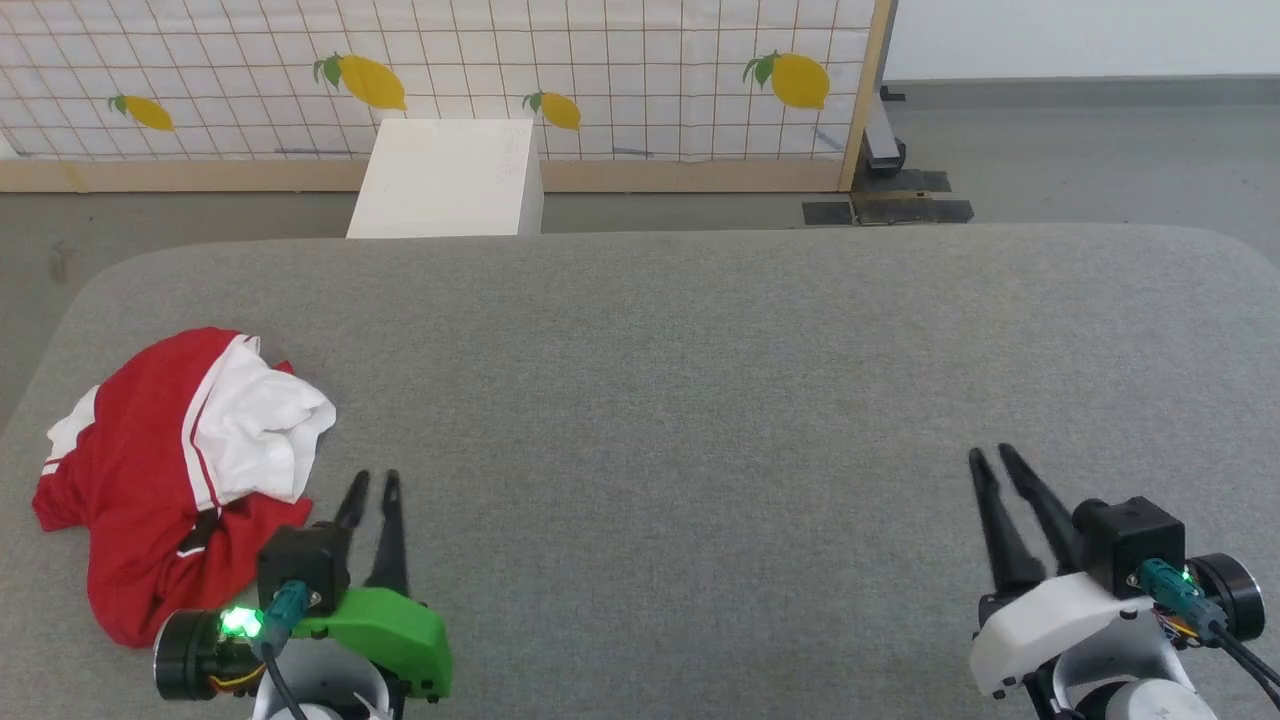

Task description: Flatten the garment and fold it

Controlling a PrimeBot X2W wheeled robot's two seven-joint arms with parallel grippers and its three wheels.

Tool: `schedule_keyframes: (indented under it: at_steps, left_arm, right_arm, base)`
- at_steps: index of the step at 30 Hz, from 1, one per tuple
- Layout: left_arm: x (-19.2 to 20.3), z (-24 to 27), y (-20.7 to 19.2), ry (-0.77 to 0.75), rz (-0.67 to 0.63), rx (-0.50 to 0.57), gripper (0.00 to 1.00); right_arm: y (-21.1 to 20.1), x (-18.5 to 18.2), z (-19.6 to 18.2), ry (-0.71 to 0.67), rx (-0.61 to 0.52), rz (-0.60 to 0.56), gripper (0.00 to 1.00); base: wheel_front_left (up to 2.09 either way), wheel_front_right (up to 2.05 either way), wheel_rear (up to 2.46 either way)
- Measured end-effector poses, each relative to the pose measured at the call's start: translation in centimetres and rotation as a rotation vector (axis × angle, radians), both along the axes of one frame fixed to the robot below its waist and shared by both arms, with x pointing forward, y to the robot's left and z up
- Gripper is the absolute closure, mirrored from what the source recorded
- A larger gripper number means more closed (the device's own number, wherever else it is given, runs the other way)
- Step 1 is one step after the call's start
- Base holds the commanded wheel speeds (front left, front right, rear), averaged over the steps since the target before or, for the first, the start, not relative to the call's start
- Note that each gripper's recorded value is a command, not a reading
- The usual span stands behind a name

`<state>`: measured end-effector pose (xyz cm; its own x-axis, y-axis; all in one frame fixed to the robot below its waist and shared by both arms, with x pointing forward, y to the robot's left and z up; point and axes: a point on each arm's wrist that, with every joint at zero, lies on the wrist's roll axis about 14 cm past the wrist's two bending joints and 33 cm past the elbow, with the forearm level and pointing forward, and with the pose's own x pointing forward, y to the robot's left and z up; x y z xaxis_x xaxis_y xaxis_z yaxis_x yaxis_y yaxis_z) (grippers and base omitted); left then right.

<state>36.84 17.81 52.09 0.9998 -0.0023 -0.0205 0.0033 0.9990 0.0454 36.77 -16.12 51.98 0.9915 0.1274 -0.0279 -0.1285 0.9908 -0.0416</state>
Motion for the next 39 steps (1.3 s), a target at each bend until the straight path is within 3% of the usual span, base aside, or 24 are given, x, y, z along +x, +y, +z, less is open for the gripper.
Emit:
schedule_keyframes:
  at_steps: [21, 39]
  left_arm:
    - [-0.3, 0.5, 0.1, -0.031, 0.004, -0.006, 0.0]
    - [-2.4, 0.8, 2.7, -0.064, 0.097, -0.006, 0.0]
  right_arm:
    - [-0.8, 0.2, 0.1, -0.02, 0.013, -0.022, 0.0]
    - [1.4, 1.2, 0.1, -0.037, 0.028, 0.043, 0.0]
  base:
    - [0.0, 0.0, 0.0]
    - [0.0, 0.0, 0.0]
